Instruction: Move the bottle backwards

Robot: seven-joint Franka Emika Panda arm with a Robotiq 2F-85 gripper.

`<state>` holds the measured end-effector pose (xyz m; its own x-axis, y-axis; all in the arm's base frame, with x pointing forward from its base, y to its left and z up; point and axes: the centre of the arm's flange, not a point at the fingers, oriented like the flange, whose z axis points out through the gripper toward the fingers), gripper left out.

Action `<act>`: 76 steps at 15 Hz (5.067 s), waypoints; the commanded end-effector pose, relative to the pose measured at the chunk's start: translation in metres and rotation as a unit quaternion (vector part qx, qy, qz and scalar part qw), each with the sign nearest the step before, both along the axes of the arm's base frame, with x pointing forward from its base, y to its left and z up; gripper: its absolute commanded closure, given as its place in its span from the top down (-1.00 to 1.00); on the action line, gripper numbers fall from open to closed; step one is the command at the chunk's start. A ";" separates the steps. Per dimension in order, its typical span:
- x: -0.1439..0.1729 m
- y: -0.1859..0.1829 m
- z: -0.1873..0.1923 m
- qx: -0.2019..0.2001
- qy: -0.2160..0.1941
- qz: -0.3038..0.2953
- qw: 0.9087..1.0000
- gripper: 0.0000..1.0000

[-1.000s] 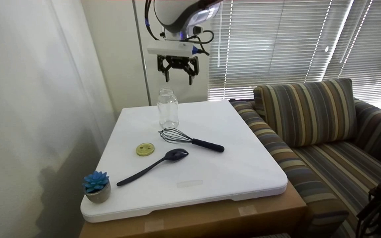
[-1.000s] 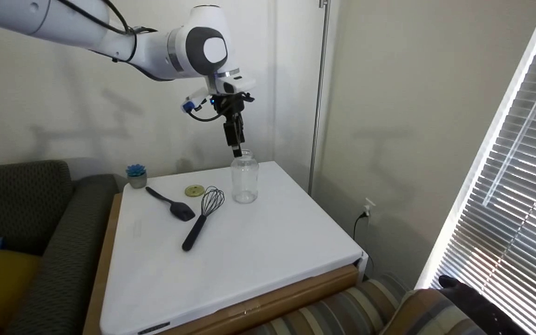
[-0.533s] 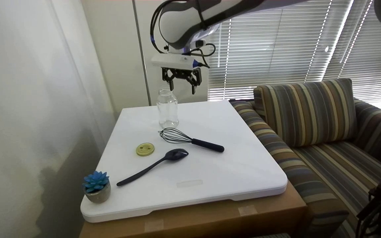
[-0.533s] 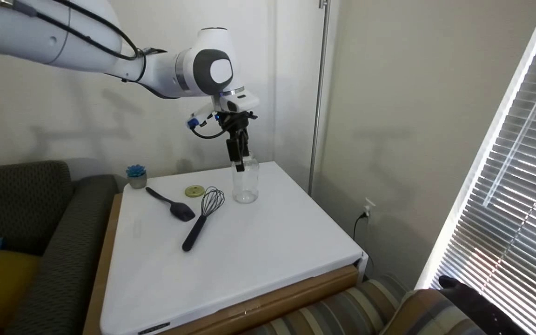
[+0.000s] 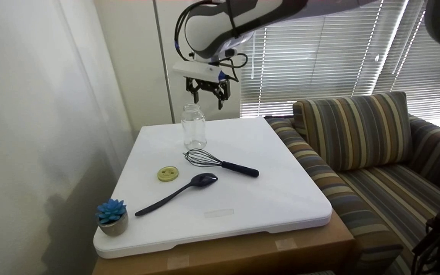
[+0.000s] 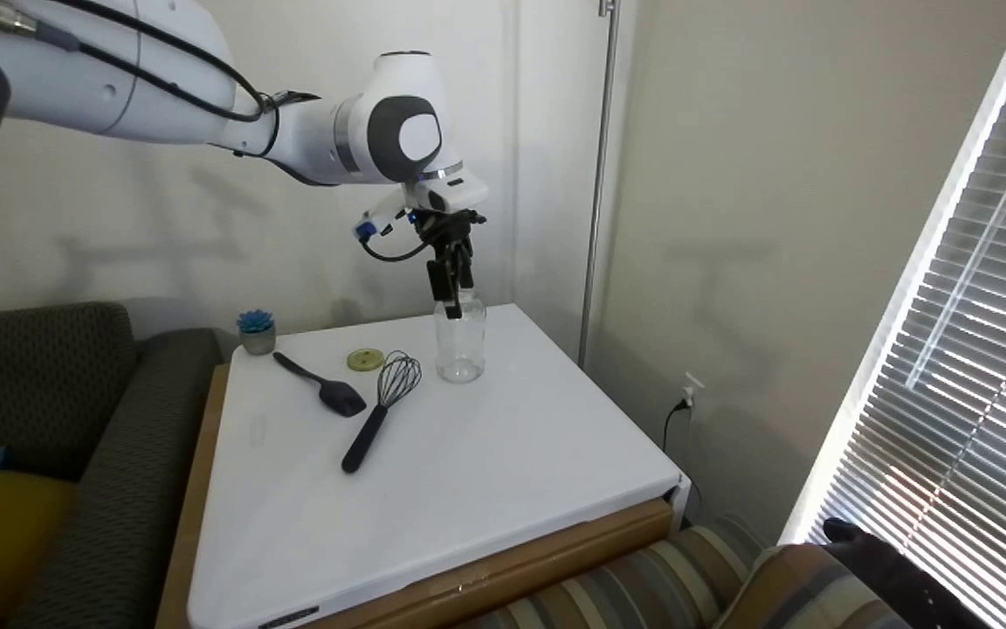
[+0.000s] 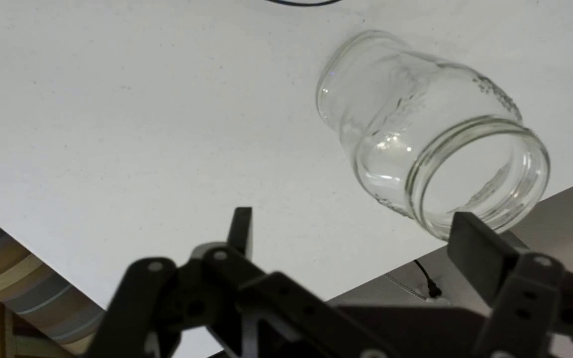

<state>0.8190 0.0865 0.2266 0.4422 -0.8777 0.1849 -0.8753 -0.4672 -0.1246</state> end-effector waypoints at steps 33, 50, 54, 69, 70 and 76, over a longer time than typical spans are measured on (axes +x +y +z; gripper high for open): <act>0.021 0.014 -0.040 0.038 0.040 0.015 0.998 0.16; -0.003 0.003 -0.021 -0.016 0.064 0.059 0.996 -0.93; -0.011 -0.012 -0.004 -0.069 0.122 0.094 0.986 -0.93; -0.047 -0.026 -0.026 -0.063 0.185 0.091 0.977 -0.93; -0.048 -0.028 -0.031 -0.059 0.187 0.086 0.977 -0.93; -0.047 -0.037 -0.041 -0.034 0.165 0.043 0.985 -0.93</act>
<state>0.7849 0.0600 0.1893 0.6117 -0.7861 0.0884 -0.7780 -0.5777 0.2469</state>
